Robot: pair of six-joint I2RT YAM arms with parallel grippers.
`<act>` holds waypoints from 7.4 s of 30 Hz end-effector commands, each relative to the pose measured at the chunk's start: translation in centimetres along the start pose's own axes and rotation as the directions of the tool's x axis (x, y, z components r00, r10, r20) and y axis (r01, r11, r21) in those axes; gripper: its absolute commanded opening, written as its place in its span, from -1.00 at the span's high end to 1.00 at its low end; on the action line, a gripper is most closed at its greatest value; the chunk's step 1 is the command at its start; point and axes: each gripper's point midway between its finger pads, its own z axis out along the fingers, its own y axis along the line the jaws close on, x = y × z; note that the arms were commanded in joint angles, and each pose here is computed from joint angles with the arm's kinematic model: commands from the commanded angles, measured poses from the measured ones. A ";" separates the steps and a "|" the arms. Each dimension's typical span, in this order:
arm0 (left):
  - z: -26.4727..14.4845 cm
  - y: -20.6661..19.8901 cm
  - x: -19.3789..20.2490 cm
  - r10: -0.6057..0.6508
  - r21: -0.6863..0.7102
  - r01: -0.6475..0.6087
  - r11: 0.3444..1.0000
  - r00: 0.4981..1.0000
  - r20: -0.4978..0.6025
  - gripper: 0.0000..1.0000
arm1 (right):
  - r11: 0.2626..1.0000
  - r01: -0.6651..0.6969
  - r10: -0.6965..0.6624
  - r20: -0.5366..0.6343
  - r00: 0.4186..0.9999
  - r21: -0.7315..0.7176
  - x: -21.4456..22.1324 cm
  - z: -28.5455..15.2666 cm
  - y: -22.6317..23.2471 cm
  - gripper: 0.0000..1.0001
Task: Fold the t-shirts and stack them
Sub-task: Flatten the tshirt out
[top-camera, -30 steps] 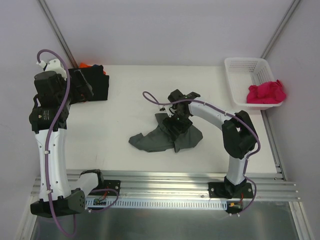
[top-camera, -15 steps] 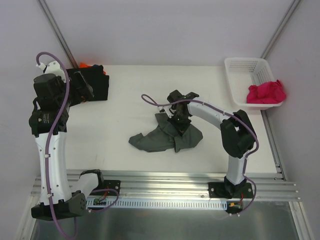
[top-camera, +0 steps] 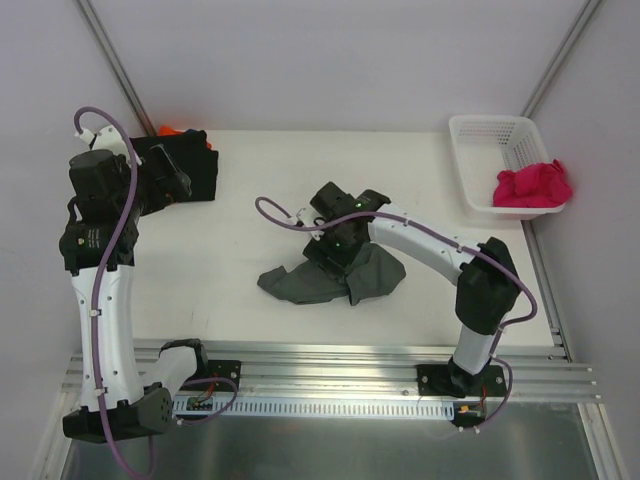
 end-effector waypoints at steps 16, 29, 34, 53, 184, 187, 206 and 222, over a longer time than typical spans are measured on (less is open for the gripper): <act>-2.9 -0.7 -0.6 -0.022 0.036 0.020 0.999 0.996 0.081 -0.98 | 0.993 0.115 -0.107 -0.175 0.979 0.034 3.0 4.7 -1.1 -0.26; -1.3 -1.3 0.2 -0.055 0.073 0.053 0.996 0.998 0.019 -0.98 | 0.977 0.119 -0.081 -0.203 0.976 0.180 9.5 -1.0 -4.0 0.99; 0.1 -1.0 1.8 -0.052 0.072 0.055 0.996 0.998 -0.041 -0.98 | 0.956 -0.065 0.117 -0.167 0.979 0.288 13.5 -3.6 -8.3 0.99; 0.8 -1.0 2.5 -0.056 0.082 0.062 0.995 0.996 -0.076 -0.96 | 0.835 -0.362 0.412 -0.036 0.910 0.414 17.4 -6.5 -14.9 -0.47; 13.2 -12.7 17.5 0.304 0.431 -0.011 0.902 0.725 -0.618 -0.96 | 0.710 -0.406 -0.137 0.679 0.722 0.575 -3.3 -37.7 -14.8 0.99; 15.4 -14.6 18.7 0.350 0.489 0.004 0.873 0.692 -0.631 -0.81 | 0.741 -0.399 -0.083 0.664 0.744 0.540 -2.1 -35.7 -14.1 0.99; 14.9 -24.1 30.3 0.437 0.570 0.272 0.775 0.421 -0.795 -0.57 | 0.725 -0.497 0.054 0.680 0.731 0.476 1.1 -34.5 -15.4 0.99; 20.5 -23.2 31.9 0.455 0.570 0.135 0.811 0.467 -0.758 -0.50 | 0.725 -0.530 0.112 0.684 0.721 0.440 1.1 -33.5 -16.4 0.99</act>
